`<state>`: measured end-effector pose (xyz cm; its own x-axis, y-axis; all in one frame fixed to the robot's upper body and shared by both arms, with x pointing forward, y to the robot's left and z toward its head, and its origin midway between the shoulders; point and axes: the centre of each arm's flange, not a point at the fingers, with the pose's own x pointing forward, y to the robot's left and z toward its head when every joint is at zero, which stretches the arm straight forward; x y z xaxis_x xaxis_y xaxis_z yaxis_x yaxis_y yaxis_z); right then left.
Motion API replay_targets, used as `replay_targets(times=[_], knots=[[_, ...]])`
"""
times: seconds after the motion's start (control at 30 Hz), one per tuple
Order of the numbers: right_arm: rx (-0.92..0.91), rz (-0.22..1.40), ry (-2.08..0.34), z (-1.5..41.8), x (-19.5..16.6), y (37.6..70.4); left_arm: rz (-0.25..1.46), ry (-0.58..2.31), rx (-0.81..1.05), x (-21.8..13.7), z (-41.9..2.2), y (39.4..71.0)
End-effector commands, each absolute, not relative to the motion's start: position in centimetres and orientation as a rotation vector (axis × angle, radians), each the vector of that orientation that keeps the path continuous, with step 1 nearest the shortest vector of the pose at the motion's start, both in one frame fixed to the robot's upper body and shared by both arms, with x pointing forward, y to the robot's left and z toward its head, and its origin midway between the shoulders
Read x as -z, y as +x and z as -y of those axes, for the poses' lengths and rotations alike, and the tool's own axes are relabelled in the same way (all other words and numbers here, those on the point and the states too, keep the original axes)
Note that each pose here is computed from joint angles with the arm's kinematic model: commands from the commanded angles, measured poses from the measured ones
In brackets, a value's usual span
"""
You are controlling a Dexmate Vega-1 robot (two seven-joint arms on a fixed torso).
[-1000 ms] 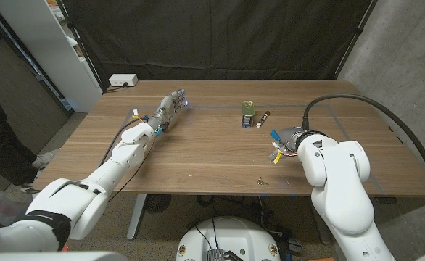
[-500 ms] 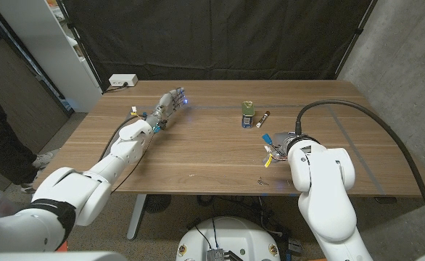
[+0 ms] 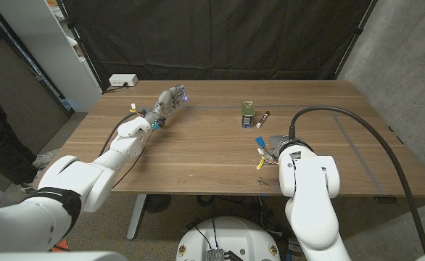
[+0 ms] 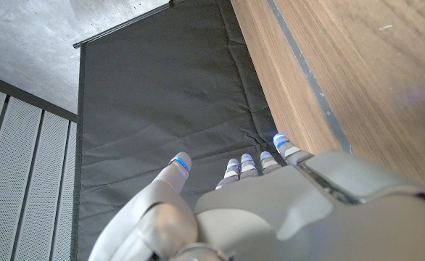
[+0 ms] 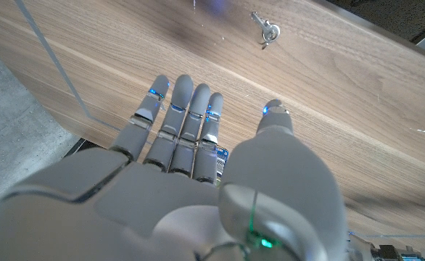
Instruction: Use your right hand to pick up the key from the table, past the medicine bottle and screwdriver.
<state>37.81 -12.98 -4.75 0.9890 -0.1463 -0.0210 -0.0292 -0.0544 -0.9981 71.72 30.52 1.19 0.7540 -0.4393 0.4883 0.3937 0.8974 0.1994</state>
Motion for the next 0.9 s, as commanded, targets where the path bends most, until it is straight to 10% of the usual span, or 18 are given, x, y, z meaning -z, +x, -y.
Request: replay_targets(times=[0.03, 0.9], knots=[[0.088, -0.147, -1.596, 12.2, 5.7, 38.2, 0.569, 0.093, 0.461, -1.8, -30.8, 71.5], [0.127, -0.157, -1.568, 11.4, 7.5, 38.9, 0.576, 0.099, 0.468, -2.0, -30.8, 71.3]])
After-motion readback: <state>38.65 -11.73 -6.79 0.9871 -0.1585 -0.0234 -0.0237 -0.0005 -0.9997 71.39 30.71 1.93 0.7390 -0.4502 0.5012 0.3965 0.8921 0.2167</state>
